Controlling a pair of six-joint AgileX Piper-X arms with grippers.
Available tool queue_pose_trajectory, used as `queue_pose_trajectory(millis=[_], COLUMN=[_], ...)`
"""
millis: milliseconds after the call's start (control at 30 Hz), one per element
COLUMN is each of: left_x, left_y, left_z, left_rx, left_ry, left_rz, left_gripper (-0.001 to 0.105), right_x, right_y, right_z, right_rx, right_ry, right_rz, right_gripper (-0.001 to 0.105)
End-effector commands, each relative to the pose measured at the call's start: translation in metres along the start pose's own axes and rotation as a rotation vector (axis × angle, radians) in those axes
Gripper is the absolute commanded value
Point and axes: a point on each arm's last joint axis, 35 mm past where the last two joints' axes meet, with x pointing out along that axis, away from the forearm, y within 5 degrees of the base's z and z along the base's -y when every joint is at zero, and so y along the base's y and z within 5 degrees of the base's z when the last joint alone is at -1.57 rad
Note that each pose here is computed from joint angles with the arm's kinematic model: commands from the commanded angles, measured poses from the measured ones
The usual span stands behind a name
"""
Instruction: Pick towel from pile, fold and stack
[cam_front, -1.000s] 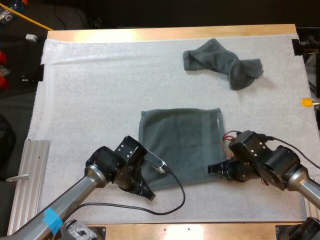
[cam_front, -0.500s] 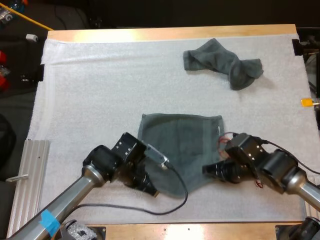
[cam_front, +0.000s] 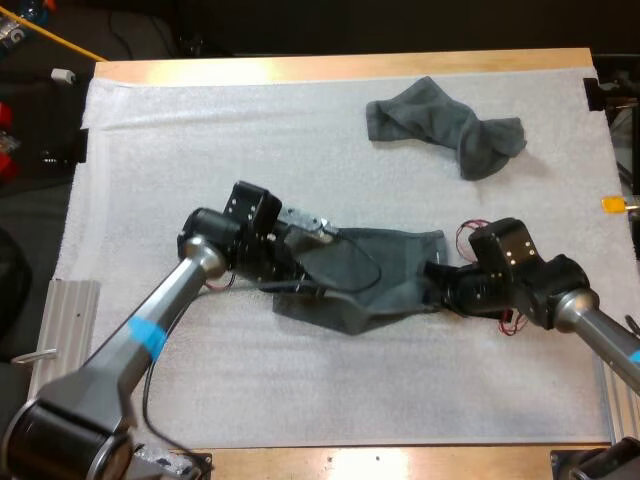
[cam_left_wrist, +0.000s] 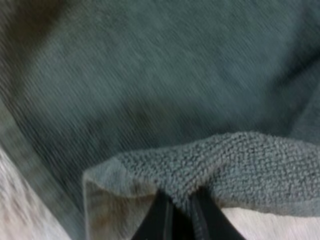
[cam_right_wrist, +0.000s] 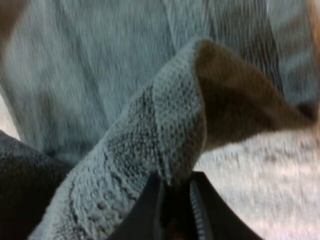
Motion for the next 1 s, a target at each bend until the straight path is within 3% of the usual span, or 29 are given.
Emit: queue_pose_trajectory(millis=[0,267,800,900,967], left_x=[-0.001,0.010,0.024,0.024,0.024], left_y=[0.001,0.027,0.040,0.040,0.040], left_z=[0.006,0.040,0.052,0.053,0.053], left_rx=[0.002,-0.068,-0.071,-0.071,-0.071], left_ry=[-0.007,-0.015,-0.069,-0.070,-0.070], left_rz=[-0.007,0.005,0.006,0.006,0.006], left_gripper=[0.000,0.000,0.000,0.008,0.022], right_x=[0.000,0.018,0.024,0.024,0.023], right_y=[0.000,-0.016,-0.020,-0.019,-0.018], right_z=[0.006,0.025,0.036,0.037,0.039], right_rx=[0.013,0.104,0.149,0.146,0.135], right_ry=[-0.015,-0.071,-0.172,-0.182,-0.205], right_rz=[0.024,0.023,-0.015,-0.011,0.006], right_gripper=[0.000,0.000,0.001,0.018,0.040])
